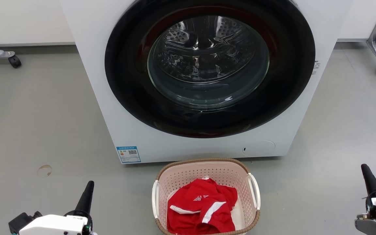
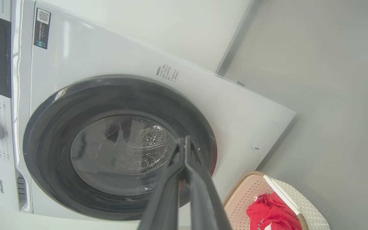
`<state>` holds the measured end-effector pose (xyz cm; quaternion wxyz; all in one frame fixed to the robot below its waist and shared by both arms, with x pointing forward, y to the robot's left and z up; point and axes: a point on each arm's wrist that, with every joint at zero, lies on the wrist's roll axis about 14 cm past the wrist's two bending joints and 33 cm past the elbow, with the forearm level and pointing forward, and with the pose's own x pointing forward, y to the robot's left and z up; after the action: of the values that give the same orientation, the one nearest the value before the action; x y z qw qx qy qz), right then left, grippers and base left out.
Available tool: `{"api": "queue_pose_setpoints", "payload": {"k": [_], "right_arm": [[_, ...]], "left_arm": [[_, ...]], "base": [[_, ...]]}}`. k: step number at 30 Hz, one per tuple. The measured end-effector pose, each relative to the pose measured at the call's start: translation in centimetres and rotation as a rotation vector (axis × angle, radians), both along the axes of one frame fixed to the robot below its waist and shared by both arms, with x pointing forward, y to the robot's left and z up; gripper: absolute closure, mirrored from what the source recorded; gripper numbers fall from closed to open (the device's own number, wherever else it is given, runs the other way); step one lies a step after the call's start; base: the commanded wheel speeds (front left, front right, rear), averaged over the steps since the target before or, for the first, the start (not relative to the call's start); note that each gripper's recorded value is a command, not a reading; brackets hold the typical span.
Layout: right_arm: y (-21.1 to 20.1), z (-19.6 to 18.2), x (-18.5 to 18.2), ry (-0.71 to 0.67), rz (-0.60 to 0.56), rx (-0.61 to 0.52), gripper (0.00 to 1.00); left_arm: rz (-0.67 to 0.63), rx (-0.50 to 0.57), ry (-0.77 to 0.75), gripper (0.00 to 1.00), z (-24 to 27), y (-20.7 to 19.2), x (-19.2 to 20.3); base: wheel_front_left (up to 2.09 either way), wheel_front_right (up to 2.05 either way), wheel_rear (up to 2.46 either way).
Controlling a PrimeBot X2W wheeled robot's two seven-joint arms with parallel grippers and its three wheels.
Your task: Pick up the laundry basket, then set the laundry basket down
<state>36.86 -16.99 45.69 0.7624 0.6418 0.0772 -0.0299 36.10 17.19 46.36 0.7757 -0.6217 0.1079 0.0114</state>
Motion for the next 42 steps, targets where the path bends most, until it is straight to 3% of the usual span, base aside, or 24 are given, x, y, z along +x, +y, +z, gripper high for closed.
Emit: {"api": "queue_pose_setpoints", "payload": {"k": [21,42], "right_arm": [[-2.9,2.0,0.5,-0.06,-0.095,0.185,1.0],[-3.0,2.0,0.5,-0.063,-0.1,0.193,1.0]], "left_arm": [[0.122,-0.21,-0.07,1.0,1.3,1.7,1.2],[0.127,-0.226,-0.074,1.0,1.4,1.7,1.3]], "base": [[0.0,0.0,0.0],[0.0,0.0,0.0]]}}
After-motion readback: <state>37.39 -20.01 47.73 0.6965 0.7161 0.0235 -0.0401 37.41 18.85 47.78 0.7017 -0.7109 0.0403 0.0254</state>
